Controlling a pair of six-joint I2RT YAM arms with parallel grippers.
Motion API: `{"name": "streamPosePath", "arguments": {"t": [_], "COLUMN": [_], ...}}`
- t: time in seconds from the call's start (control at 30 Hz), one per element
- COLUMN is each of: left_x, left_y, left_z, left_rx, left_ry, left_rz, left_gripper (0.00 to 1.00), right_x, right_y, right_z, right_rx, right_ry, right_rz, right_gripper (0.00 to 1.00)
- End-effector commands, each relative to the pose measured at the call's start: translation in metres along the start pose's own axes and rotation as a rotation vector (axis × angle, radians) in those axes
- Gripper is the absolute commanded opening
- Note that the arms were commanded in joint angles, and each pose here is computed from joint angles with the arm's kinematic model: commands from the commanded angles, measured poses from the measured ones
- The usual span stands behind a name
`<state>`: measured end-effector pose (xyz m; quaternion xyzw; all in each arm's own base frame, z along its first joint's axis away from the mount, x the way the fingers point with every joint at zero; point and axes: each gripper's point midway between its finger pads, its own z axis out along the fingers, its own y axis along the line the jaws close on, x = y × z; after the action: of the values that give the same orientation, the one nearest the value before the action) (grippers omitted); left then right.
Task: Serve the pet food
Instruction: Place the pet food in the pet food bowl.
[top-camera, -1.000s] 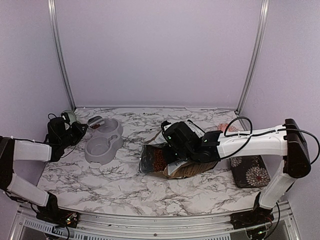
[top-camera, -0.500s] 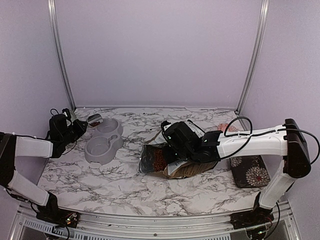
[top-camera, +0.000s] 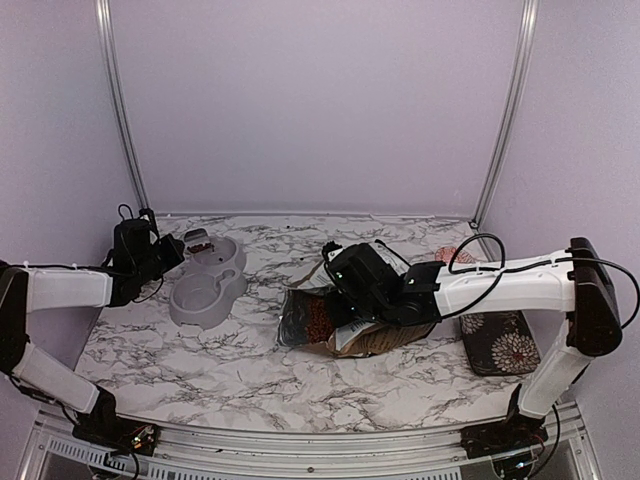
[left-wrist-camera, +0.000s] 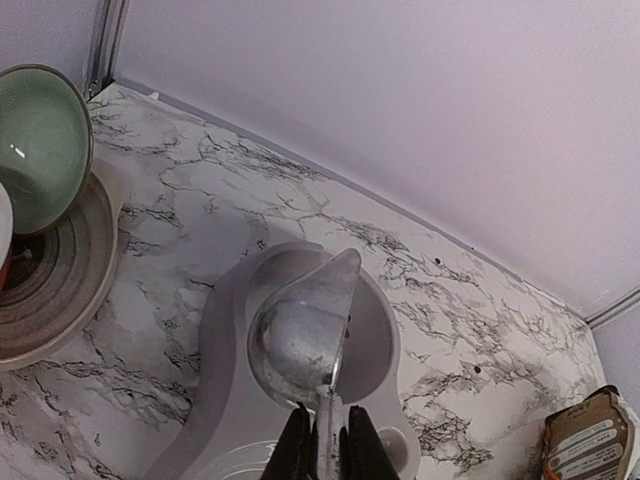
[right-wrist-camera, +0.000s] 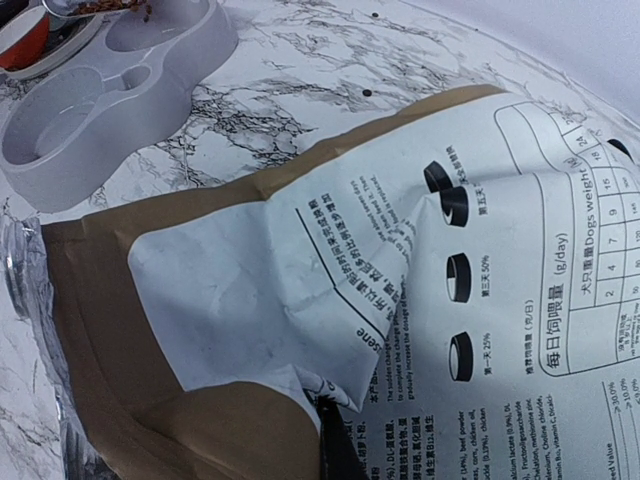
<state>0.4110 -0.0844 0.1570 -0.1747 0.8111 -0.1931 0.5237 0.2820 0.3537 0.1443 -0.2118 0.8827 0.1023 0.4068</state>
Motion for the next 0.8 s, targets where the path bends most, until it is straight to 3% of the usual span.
{"name": "streamPosePath", "arguments": {"t": [0.0, 0.77], "left_x": [-0.004, -0.015], "left_y": [0.003, -0.010], "left_z": [0.003, -0.009], "left_rx": [-0.080, -0.282], "left_ry": [-0.009, -0.022], "left_rz": [0.078, 0.330], "left_gripper": [0.00, 0.00], "right_x": [-0.020, -0.022], "right_y": [-0.031, -0.031], "right_z": [-0.011, -0.017], "right_rx": [0.094, 0.081], "right_ry": [-0.071, -0.076], "right_rz": [0.043, 0.061], "right_gripper": [0.00, 0.00]}}
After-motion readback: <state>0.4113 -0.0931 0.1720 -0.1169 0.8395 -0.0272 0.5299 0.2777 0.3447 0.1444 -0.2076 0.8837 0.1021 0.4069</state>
